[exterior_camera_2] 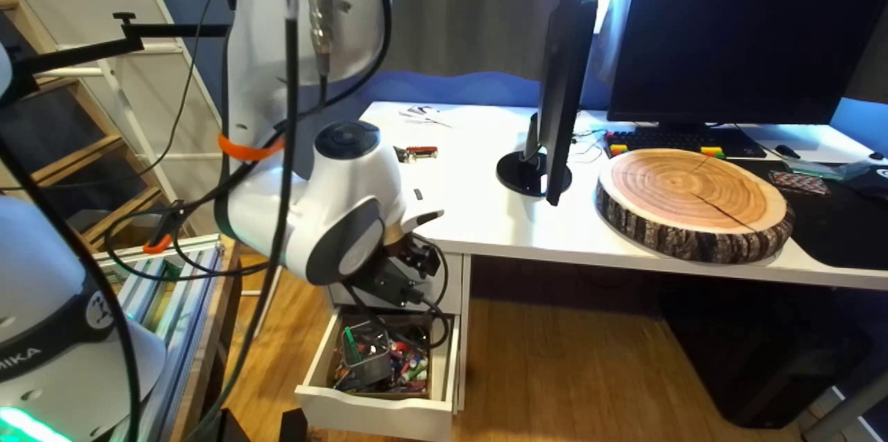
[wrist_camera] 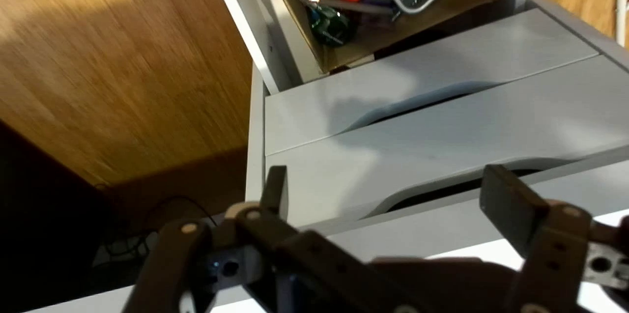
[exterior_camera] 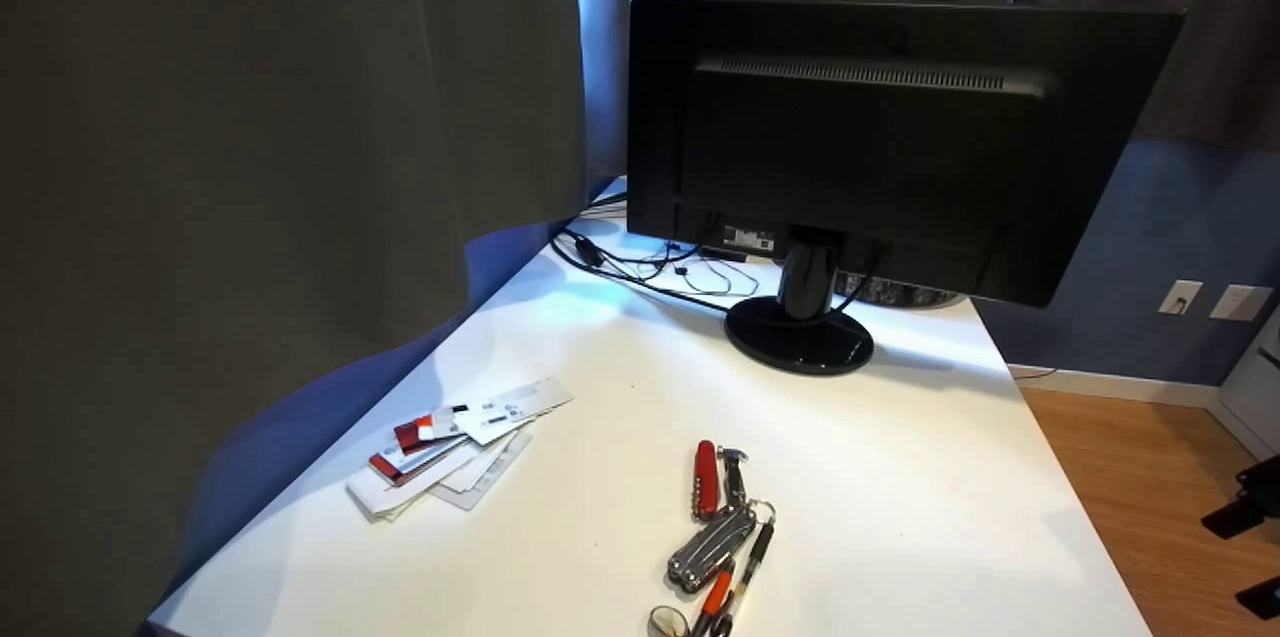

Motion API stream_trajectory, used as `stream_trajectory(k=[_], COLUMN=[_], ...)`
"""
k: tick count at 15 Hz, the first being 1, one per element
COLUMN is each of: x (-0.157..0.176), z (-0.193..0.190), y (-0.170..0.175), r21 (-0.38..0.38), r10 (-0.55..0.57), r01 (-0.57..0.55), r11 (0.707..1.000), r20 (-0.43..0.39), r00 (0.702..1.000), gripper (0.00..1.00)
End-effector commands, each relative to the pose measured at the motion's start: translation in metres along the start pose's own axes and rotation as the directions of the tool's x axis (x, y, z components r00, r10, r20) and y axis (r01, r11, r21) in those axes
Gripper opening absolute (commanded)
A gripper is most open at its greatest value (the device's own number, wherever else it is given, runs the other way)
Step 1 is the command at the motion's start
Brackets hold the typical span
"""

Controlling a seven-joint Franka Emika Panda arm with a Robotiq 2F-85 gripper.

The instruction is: Put the green pen in the stationary holder in the open drawer

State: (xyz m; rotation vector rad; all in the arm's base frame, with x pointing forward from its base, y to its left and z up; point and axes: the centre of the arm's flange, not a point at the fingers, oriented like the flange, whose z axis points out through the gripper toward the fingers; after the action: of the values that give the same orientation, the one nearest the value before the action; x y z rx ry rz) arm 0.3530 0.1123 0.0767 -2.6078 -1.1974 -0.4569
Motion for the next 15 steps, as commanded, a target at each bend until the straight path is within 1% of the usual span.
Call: stream_trajectory(k=[1,4,7,10,15], x=[0.012,0.017,0.026,0.032,0.032], z=[-0.031,-0.040,-0.048,-0.051,-0.057], y=[-0.027,-0.038,-0.046,-0.052,-0.065], r21=[-0.080,-0.116,-0.139,-0.161,-0.190], r10=[0.034,0.037,0.051,0.075,0.109], r01=[-0.024,-0.013,-0.016,-0.029,-0.048], r11=[0.996,0.993,0.990,0.987,0.981], r20=[0.134,0.206,0.253,0.284,0.321], r00=[0.990,0.978,0.966,0.956,0.941], gripper=[1.00,1.00,1.00,1.00,1.00])
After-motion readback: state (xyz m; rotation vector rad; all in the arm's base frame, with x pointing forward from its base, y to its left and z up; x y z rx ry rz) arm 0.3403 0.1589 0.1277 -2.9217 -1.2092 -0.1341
